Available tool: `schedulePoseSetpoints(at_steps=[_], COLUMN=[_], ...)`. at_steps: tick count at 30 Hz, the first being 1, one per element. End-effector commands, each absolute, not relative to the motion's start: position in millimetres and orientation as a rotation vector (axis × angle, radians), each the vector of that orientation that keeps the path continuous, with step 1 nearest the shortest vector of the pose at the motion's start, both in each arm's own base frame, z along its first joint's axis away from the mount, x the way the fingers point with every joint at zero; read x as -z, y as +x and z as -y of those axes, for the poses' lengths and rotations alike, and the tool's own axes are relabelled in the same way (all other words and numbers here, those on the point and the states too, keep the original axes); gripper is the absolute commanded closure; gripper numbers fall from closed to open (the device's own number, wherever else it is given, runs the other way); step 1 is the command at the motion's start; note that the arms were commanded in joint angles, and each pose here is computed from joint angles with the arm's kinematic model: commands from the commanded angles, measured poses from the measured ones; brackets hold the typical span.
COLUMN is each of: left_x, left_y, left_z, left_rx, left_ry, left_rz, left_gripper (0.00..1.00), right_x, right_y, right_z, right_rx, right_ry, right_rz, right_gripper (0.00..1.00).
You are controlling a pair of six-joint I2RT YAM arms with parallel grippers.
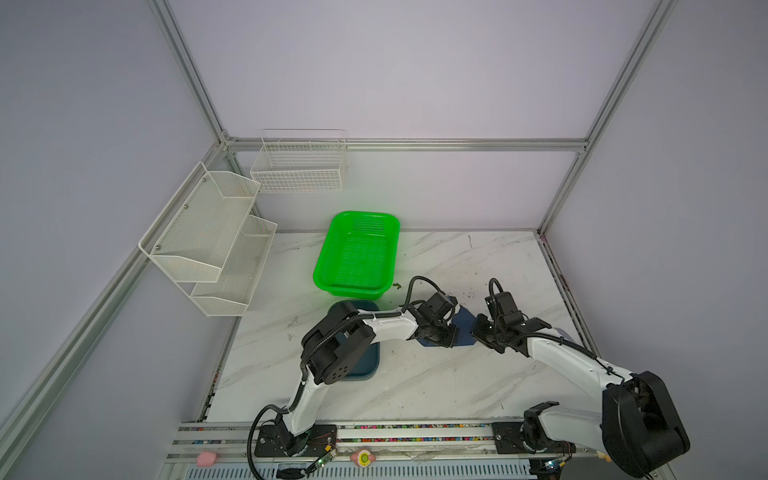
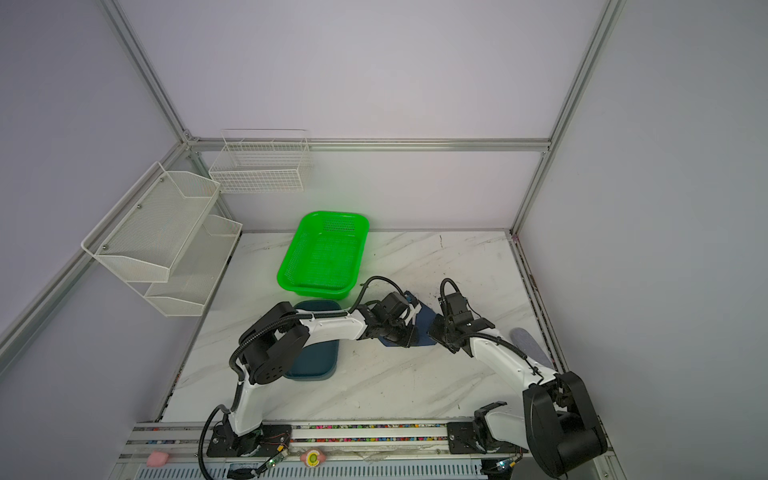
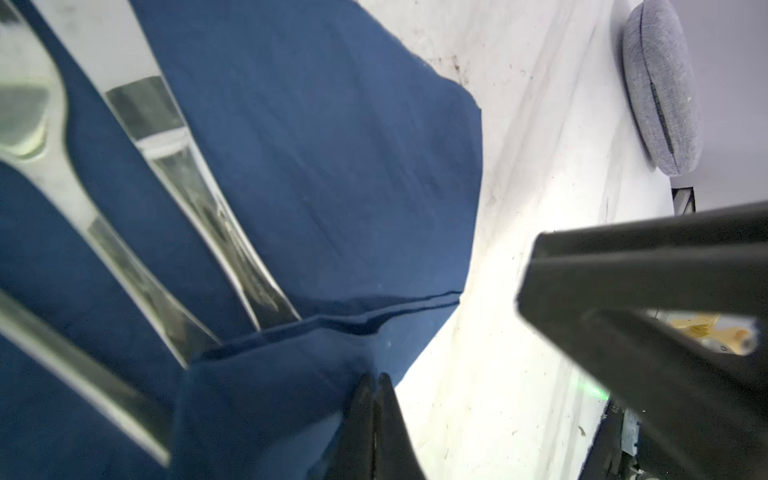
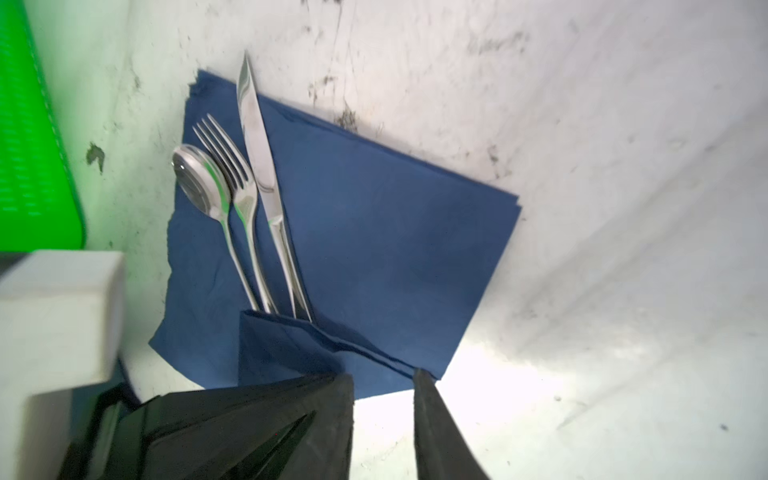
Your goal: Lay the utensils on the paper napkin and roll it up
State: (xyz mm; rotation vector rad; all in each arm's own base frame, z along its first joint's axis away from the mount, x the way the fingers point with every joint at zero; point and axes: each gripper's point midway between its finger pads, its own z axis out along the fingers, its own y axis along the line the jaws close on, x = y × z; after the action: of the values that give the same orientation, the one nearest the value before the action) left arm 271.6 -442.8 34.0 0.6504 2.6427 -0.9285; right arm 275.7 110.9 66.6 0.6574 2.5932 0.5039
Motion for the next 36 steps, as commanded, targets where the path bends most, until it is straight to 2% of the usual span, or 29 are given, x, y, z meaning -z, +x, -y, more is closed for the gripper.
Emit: schedulePoseSetpoints(at_steps=[1, 4, 11, 25, 36], left_x=[-63.3, -63.0, -65.1, -71.2, -71.3], left_y=[283.4, 283.6, 281.8, 283.1, 283.9], left_z=[461.3, 461.5, 461.6, 461.1, 456.5], left_rx=[0.977, 0.977, 0.987, 0.993, 0.982], left_ry=[0.676, 0.676, 0.684, 0.678, 0.668], left_rz=[-2.555, -2.555, -2.551, -2.539, -2.542], left_gripper=[1.00, 1.00, 1.00, 1.00, 1.00], right_x=[-59.5, -53.1, -49.7, -5.4, -13.2], right_y=[270.0, 271.7, 284.2, 273.5, 274.3], right_z=[-90.0, -74.3, -75.4, -89.2, -98.0], right_rx=[-0.462, -0.462, -0.694, -0.850, -0.957], right_ry=[0.756, 0.800, 0.746, 0.846, 0.810], right_rz=[-2.589, -2.579, -2.574, -2.628, -2.564], right_gripper=[0.69, 0.66, 0.61, 0.61, 0.62])
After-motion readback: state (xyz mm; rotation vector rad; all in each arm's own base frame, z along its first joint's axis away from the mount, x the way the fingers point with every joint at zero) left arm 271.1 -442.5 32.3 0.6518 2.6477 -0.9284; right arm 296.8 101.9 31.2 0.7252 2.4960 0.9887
